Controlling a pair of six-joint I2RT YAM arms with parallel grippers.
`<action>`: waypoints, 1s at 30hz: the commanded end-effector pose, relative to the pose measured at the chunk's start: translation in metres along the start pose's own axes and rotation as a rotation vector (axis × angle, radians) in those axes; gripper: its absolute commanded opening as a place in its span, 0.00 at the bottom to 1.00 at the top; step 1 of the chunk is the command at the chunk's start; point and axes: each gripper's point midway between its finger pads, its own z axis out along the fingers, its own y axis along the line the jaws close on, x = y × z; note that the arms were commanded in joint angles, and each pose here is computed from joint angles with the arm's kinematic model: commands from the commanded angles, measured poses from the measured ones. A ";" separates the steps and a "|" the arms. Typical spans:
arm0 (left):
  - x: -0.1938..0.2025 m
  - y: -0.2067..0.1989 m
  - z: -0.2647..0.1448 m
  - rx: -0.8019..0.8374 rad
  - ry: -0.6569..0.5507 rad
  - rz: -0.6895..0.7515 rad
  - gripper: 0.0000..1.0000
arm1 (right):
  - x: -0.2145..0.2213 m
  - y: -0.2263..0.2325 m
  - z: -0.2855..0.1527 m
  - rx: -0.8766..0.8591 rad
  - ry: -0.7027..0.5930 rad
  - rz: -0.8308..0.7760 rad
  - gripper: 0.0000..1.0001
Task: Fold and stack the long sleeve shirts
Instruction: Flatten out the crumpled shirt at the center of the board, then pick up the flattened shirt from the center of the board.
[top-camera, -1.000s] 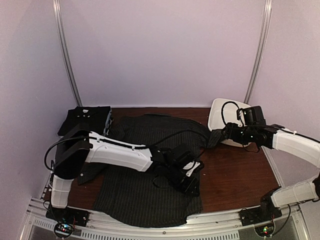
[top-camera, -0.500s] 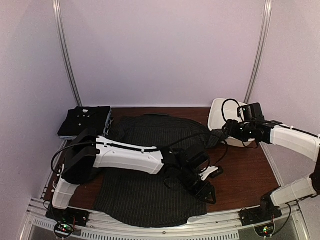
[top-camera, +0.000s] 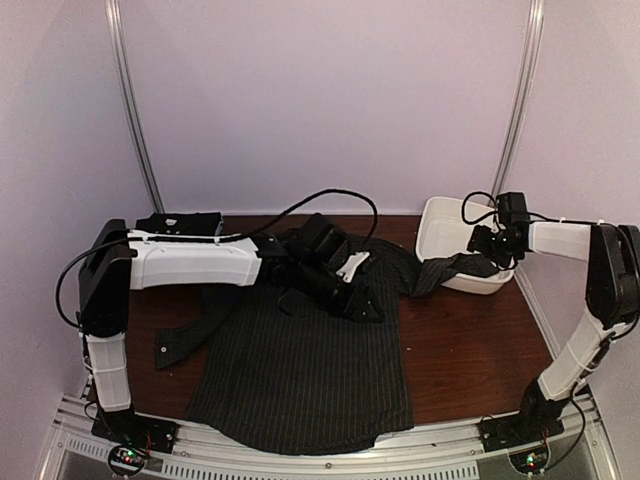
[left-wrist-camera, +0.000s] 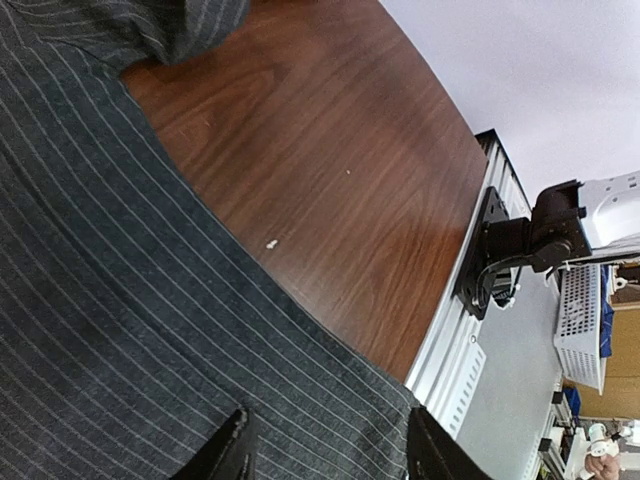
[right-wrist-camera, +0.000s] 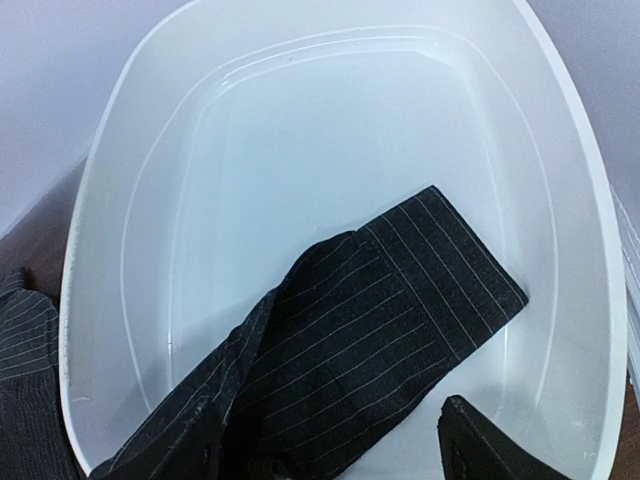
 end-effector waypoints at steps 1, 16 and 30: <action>-0.013 0.003 -0.025 -0.048 -0.066 0.042 0.52 | -0.014 0.006 0.023 0.008 -0.003 -0.029 0.78; -0.024 0.024 -0.052 -0.101 -0.114 0.020 0.52 | 0.008 -0.006 0.107 0.091 0.119 -0.019 0.77; -0.018 0.028 -0.051 -0.109 -0.102 0.004 0.52 | 0.018 -0.056 0.109 0.217 0.125 -0.010 0.05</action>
